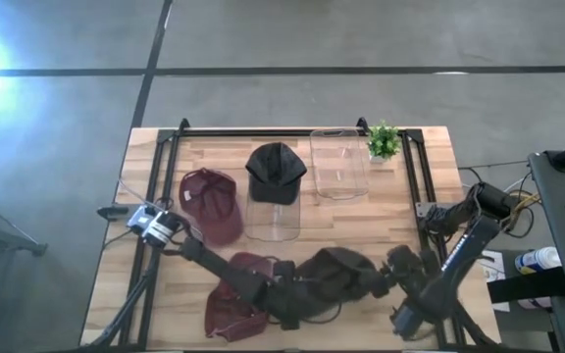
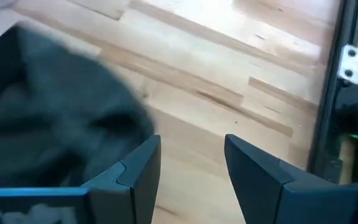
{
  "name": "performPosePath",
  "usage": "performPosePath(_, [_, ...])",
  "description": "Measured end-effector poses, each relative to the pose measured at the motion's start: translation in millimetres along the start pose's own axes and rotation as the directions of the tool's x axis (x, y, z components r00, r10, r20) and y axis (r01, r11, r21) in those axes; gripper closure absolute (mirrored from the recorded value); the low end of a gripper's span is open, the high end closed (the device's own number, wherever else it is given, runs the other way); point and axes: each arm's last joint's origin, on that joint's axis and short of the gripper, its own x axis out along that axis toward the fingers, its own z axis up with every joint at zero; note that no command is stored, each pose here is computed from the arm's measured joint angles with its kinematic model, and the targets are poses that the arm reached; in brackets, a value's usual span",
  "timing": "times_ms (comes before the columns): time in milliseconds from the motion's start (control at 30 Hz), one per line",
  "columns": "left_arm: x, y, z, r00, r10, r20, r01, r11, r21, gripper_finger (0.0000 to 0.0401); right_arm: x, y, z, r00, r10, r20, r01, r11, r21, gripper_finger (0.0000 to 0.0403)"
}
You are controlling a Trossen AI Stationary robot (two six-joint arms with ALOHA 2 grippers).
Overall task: Pick & Place hat
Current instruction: Put the black cap into the left transparent bin
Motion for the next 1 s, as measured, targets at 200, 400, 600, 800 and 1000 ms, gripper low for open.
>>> performPosePath(200, [-7,-8,-8,0.999,0.001,-0.041,0.002,0.996,0.086,0.0234,31,13,12,0.98,0.016,-0.196,-0.007,0.999,0.045,0.023])
performPosePath(400, [-9,-6,-14,0.996,0.045,-0.073,-0.044,0.999,0.02,0.0234,55,10,12,0.896,0.141,-0.422,-0.12,0.99,0.077,0.0234])
performPosePath(600, [-9,-8,-14,0.996,0.069,-0.05,-0.068,0.998,0.003,0.0234,72,13,7,0.789,0.352,-0.504,-0.281,0.936,0.213,0.0253])
performPosePath(800, [-6,-9,-7,0.998,0.052,0.025,-0.053,0.997,0.058,0.0234,86,37,11,0.761,0.465,-0.452,-0.395,0.885,0.246,0.0271])
performPosePath(1000, [-4,-8,-3,0.998,0.036,0.055,-0.039,0.998,0.058,0.0234,85,73,40,0.762,0.521,-0.385,-0.499,0.851,0.162,0.0283])
